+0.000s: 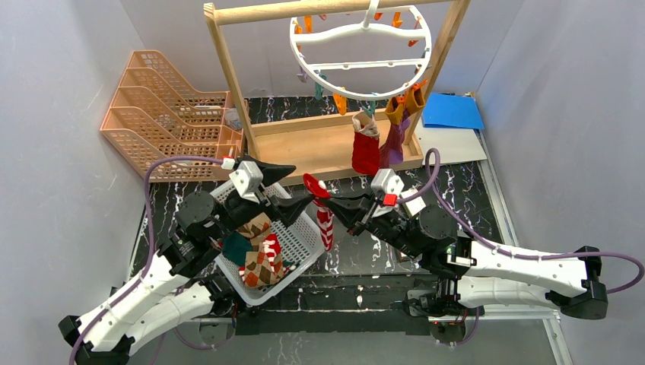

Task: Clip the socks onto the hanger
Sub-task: Pick up the sock from the bin.

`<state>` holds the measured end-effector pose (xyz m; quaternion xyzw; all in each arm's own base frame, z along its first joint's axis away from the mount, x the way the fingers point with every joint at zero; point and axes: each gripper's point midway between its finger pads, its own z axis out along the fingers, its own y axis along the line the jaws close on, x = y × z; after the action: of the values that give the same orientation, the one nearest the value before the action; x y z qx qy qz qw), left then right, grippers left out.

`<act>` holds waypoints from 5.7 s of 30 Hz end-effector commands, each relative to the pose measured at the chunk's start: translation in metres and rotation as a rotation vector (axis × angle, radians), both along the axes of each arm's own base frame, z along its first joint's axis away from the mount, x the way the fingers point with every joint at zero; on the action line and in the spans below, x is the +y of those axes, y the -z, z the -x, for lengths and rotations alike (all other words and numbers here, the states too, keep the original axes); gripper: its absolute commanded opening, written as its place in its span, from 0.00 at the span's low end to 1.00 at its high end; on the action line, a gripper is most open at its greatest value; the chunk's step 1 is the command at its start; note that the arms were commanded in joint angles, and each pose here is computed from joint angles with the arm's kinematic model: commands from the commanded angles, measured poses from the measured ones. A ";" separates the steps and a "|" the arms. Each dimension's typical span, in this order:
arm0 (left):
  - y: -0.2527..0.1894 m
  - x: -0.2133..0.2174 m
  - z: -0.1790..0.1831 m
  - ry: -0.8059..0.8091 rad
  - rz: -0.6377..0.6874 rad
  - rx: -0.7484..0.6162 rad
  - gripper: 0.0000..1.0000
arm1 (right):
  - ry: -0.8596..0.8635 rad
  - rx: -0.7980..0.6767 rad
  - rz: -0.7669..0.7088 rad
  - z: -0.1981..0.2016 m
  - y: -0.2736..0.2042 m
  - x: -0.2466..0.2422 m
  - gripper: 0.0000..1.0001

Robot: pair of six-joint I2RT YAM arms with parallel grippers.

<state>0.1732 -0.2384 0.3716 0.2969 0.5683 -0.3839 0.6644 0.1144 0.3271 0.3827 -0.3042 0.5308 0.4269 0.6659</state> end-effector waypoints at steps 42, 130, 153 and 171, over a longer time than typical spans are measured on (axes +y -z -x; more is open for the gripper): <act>-0.017 -0.011 0.027 0.162 -0.070 -0.204 0.64 | -0.067 -0.043 0.014 0.011 -0.009 0.009 0.01; -0.012 0.011 0.017 0.047 -0.171 -0.281 0.00 | 0.107 0.646 0.368 -0.043 0.005 0.014 0.60; -0.006 0.016 0.017 0.026 -0.178 -0.258 0.03 | 0.049 0.652 0.342 -0.037 0.000 0.024 0.01; 0.004 0.014 0.012 0.010 -0.162 -0.183 0.57 | 0.065 0.616 0.300 -0.042 -0.011 0.022 0.01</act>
<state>0.1589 -0.2205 0.3652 0.3908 0.5314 -0.3078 0.6857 0.1552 0.3446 0.3711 -0.2429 0.7976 0.3661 0.4132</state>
